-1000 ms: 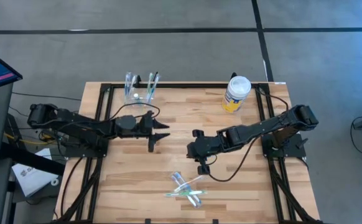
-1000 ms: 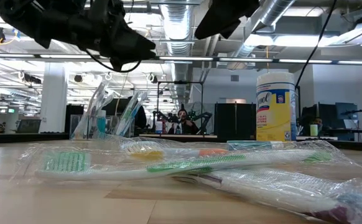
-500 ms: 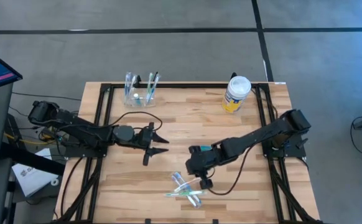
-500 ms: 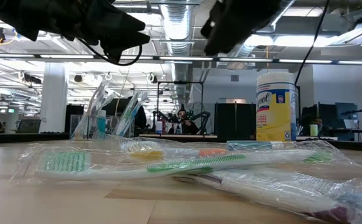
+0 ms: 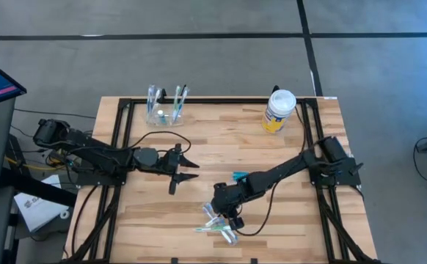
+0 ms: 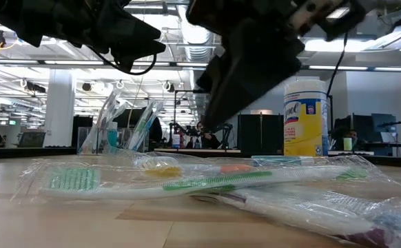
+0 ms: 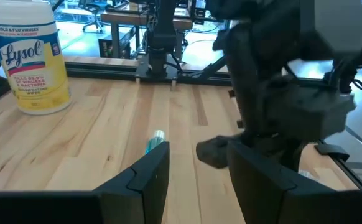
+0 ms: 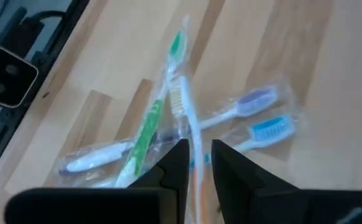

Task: Pick & Place toothbrushing station
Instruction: Put the orange toothbrush into the transparent organizer

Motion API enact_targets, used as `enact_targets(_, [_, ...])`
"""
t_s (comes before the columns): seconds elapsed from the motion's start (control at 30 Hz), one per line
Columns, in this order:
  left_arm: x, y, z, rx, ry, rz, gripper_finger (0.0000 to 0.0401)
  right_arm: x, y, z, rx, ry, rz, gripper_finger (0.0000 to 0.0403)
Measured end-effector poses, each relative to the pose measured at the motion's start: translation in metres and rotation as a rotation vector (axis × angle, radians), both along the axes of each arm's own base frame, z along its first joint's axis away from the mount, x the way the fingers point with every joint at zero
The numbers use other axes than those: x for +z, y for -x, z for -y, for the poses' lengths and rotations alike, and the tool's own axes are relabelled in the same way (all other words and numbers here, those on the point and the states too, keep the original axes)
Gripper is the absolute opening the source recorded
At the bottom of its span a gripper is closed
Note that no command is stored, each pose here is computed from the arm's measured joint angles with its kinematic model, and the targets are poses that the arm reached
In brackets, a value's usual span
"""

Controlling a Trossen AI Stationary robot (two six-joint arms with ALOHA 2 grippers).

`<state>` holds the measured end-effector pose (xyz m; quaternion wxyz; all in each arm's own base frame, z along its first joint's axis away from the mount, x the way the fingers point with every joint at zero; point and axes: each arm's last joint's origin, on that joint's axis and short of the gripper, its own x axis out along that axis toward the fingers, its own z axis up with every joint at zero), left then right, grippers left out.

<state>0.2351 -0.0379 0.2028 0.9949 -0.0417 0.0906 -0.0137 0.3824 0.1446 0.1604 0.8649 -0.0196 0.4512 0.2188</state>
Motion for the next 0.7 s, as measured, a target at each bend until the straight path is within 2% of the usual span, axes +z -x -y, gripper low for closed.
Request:
enact_targets(0.13, [0.0, 0.0, 0.0, 0.0, 0.0, 0.0, 0.0154, -0.015, -0.004, 0.001, 0.024, -0.043, -0.054, 0.008])
enact_targets(0.23, [-0.001, 0.001, 0.0, 0.0, 0.0, -0.002, 0.0154, -0.013, -0.006, 0.0, 0.029, -0.074, -0.038, 0.009])
enact_targets(0.7, [-0.001, 0.001, 0.0, -0.001, 0.0, 0.0, 0.0154, -0.012, -0.007, 0.0, 0.02, -0.036, -0.004, 0.0103])
